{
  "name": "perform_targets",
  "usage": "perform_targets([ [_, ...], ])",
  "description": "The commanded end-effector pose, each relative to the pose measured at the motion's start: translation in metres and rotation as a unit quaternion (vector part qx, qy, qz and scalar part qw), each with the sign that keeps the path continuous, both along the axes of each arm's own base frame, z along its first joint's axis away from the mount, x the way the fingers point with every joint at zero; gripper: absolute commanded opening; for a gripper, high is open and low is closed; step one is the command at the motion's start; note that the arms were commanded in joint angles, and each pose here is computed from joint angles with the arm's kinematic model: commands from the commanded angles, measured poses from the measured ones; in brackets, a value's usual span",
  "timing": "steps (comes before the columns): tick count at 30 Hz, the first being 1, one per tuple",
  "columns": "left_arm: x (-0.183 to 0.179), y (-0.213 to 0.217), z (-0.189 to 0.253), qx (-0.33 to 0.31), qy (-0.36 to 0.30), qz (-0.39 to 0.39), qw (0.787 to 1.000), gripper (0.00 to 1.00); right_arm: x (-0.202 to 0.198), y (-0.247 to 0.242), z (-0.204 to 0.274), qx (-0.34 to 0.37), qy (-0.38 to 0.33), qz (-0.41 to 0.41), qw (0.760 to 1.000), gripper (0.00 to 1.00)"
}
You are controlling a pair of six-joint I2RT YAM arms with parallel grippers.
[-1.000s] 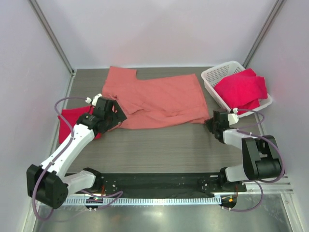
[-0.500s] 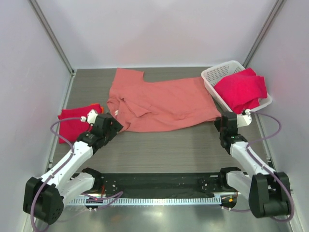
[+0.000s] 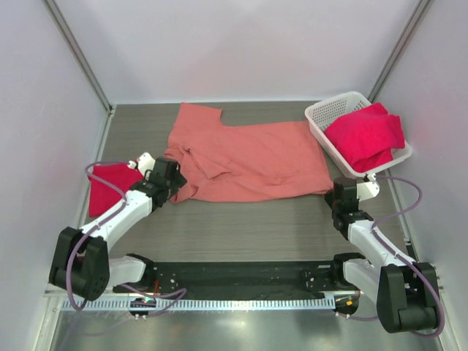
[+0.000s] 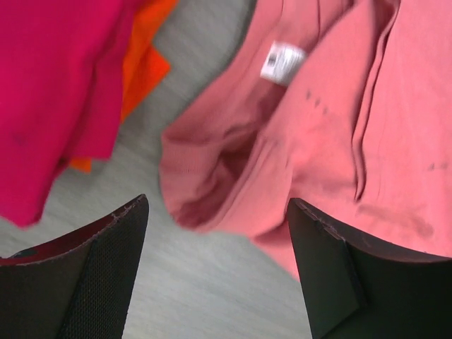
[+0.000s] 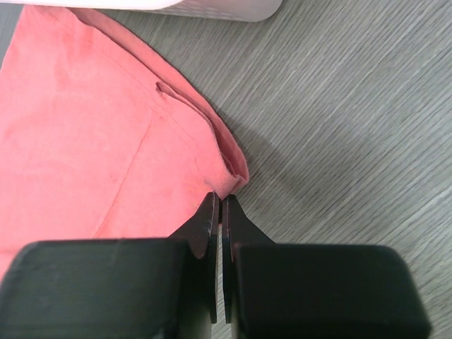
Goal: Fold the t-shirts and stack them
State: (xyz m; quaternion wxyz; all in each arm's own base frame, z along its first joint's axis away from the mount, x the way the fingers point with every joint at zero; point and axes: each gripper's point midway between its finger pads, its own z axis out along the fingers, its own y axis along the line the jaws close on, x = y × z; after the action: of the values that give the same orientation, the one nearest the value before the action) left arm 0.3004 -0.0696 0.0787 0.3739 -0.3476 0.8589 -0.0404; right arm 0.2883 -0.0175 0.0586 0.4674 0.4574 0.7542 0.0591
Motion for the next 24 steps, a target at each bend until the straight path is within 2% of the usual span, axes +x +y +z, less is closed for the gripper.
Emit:
perform_targets([
  [1, 0.033, 0.032, 0.025, 0.029, -0.040, 0.046, 0.998, 0.80, 0.004, -0.008, 0.005, -0.017, -0.018, -0.013, 1.000, 0.01],
  [5, 0.062, 0.042, 0.012, -0.027, -0.043, 0.047, 0.998, 0.79, 0.004, -0.008, 0.005, -0.019, -0.018, -0.010, 1.000, 0.01],
  [7, 0.077, 0.045, -0.001, -0.039, -0.021, 0.034, 0.998, 0.77, 0.004, -0.009, 0.006, -0.022, -0.020, -0.010, 1.000, 0.01],
  [11, 0.076, 0.067, -0.034, -0.056, 0.031, 0.048, 0.997, 0.74, 0.004, -0.013, 0.007, -0.031, -0.018, -0.016, 0.999, 0.01],
  [14, 0.055, 0.117, -0.047, -0.036, 0.058, 0.133, 0.989, 0.74, 0.003, -0.015, 0.009, -0.033, -0.022, -0.020, 0.999, 0.01],
  [17, 0.030, 0.153, -0.037, -0.027, 0.037, 0.217, 0.975, 0.77, 0.002, -0.017, 0.009, -0.035, -0.023, -0.024, 0.999, 0.01],
  [18, 0.028, 0.155, -0.023, -0.027, 0.006, 0.224, 0.974, 0.77, 0.002, -0.017, 0.009, -0.035, -0.022, -0.025, 0.999, 0.01],
  [22, 0.042, 0.133, 0.008, -0.041, -0.064, 0.176, 0.981, 0.77, 0.004, -0.016, 0.009, -0.033, -0.020, -0.023, 0.999, 0.01],
  [24, 0.049, 0.106, 0.017, -0.042, -0.072, 0.122, 0.989, 0.78, 0.003, -0.016, 0.008, -0.033, -0.018, -0.023, 0.999, 0.01],
])
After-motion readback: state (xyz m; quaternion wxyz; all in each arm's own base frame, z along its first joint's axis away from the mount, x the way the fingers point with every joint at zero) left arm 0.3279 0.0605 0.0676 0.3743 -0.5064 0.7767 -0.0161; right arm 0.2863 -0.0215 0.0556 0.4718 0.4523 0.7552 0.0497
